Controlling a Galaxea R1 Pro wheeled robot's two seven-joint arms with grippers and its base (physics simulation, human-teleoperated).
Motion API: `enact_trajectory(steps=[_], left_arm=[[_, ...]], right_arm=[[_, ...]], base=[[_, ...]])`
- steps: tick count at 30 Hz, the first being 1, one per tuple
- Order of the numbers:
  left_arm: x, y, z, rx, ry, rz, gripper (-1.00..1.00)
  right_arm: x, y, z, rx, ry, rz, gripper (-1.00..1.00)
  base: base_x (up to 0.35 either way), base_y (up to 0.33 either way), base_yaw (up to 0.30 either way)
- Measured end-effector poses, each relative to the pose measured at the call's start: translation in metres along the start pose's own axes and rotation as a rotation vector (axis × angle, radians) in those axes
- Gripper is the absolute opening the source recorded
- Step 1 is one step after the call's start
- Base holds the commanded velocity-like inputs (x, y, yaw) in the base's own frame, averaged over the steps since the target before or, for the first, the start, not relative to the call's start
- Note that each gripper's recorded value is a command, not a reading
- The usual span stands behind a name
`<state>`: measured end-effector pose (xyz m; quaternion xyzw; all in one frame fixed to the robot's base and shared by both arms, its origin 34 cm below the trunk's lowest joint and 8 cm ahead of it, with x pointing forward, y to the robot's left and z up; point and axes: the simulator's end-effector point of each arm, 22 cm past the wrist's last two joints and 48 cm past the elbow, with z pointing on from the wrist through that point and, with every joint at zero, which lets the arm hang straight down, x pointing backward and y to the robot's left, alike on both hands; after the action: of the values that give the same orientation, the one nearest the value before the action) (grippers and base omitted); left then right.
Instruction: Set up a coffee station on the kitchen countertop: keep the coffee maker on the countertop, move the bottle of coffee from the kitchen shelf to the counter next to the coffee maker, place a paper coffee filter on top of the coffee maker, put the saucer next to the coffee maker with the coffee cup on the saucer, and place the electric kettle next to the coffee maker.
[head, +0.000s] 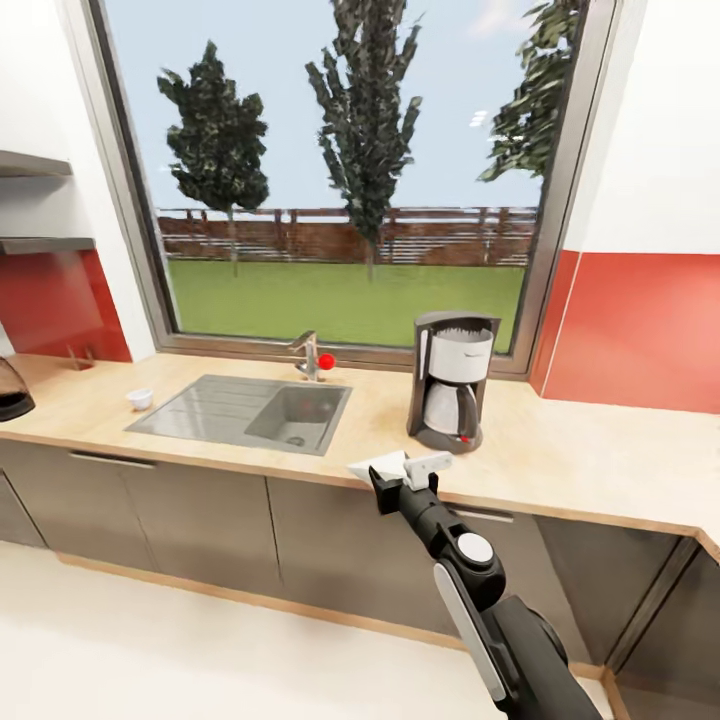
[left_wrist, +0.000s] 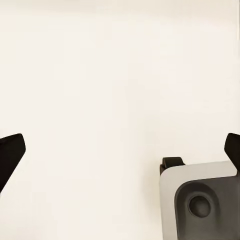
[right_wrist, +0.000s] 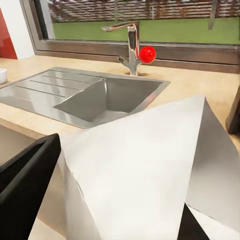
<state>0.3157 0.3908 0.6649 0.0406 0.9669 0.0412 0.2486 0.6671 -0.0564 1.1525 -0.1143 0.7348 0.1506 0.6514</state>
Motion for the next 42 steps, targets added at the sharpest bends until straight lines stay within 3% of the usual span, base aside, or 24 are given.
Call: enact_trajectory(steps=[29, 36, 42], left_arm=[[0.000, 0.001, 0.000, -0.002, 0.000, -0.003, 1.00], [0.001, 0.000, 0.000, 0.000, 0.001, -0.001, 1.00], [0.001, 0.000, 0.000, 0.001, 0.004, 0.000, 1.00]], right_arm=[[0.001, -0.002, -0.001, 0.006, 0.007, -0.002, -1.00], [0.015, -0.004, -0.002, 0.010, 0.079, -0.002, -1.00], [0.016, -0.011, -0.002, 0.023, 0.091, 0.001, -1.00]], base=[[0.000, 0.000, -0.007], [0.000, 0.000, 0.000], [0.000, 0.000, 0.000]])
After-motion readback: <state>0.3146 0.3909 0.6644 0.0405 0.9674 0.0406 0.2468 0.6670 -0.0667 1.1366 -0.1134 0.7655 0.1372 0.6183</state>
